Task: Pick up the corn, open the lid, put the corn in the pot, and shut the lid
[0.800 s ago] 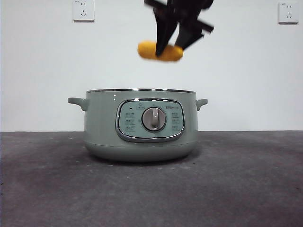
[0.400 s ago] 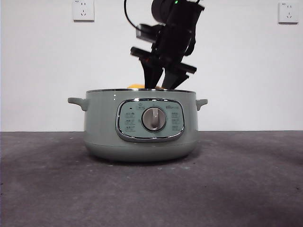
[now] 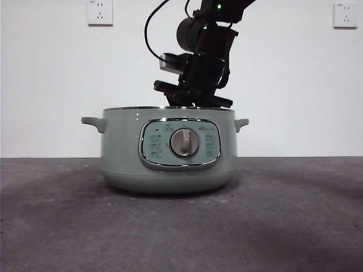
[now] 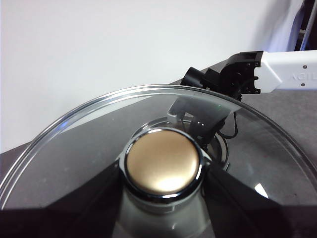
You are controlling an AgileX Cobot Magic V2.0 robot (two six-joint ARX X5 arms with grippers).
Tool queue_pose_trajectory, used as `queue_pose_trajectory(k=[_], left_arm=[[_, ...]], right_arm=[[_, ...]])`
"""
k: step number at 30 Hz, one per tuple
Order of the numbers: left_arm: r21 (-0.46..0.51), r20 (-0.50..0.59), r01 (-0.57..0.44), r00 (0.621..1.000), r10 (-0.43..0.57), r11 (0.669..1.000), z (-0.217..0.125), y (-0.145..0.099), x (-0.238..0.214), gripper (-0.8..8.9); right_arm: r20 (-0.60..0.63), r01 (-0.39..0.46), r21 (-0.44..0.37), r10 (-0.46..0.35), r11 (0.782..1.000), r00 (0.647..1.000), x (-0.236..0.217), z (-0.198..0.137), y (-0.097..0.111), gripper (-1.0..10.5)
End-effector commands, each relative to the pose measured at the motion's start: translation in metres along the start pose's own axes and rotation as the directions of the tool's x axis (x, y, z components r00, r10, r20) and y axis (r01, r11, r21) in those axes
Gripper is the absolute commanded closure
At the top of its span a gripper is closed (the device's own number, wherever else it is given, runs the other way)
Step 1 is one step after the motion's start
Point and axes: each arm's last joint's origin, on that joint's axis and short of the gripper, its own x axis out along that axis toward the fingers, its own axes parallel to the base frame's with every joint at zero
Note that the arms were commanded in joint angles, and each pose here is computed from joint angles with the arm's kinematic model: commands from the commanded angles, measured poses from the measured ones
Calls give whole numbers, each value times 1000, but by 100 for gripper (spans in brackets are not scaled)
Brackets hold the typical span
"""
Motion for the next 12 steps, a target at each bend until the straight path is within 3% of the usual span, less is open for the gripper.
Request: queue_pose_trajectory(k=[1,12], left_arm=[[24,63,-5,998,4,1000,7,0,-4,819],[16,42,2,999,-3,1000,6,1,2,819]], right_arm=[[-14,-1,-24,1,1000,1000,12,0,2,959],[-63,-3,-38,1,999,998,31,-4,4,958]])
